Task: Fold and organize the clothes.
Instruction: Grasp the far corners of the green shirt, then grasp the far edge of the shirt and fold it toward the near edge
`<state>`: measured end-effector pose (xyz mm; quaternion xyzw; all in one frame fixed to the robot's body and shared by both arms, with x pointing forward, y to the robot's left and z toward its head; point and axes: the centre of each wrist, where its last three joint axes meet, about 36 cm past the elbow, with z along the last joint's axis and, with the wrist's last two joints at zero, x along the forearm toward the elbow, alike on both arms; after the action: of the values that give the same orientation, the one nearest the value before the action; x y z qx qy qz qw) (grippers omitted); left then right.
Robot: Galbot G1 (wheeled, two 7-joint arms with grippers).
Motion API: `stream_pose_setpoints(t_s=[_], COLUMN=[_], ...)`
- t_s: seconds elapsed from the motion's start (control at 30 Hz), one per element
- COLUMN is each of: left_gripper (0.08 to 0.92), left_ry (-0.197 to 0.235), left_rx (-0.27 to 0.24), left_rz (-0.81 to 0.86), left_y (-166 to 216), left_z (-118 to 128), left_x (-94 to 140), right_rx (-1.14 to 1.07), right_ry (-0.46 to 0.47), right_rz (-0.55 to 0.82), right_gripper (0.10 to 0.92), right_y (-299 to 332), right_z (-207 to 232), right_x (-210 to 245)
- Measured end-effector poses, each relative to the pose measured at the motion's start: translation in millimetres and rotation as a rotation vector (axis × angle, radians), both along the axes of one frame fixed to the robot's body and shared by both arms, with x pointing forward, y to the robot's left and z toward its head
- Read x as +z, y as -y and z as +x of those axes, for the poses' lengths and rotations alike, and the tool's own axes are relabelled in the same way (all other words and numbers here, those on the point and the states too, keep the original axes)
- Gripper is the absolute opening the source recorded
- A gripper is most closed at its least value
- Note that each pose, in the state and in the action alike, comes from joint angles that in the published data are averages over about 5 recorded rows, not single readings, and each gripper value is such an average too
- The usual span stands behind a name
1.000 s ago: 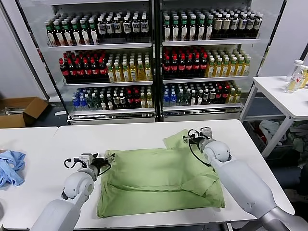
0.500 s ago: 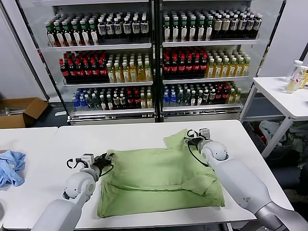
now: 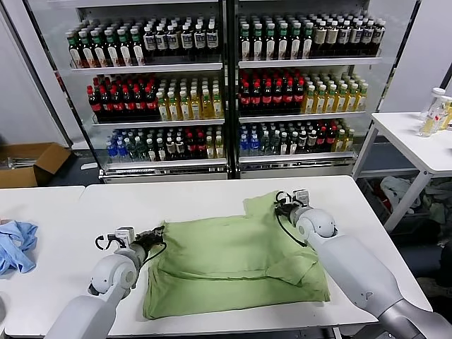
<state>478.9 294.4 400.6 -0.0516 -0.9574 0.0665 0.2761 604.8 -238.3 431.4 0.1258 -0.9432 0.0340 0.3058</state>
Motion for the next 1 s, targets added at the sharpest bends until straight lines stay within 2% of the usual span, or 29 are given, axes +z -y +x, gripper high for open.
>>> stream_pose_setpoints(t_s=[0.27,0.57,0.77,1.0], left_gripper=[0.084,0.084,0.084,0.084], left_ry=[0.045,0.078,0.084,0.072], left_rx=[-0.002,-0.02,-0.038,-0.057], left_rz=[-0.072,-0.123,-0.132,-0.125], left_y=[-7.5,-8.1,-6.5,-5.4], left_z=[-17.4,-46.2,-69.8,-97.6], left_x=[15.8,33.9,41.5,45.9], right_rx=[0.007,0.013,0.025,0.021], right_ry=[0.069,0.143,0.176,0.188], right_rz=[0.046,0.063,0.062,0.058], right_gripper=[0.106,0.106,0.106,0.106], right_y=[12.3,31.1,38.8,45.9], right_z=[-26.7,-75.9,-117.4,-167.7], right_x=[28.2,54.8,64.5,65.7])
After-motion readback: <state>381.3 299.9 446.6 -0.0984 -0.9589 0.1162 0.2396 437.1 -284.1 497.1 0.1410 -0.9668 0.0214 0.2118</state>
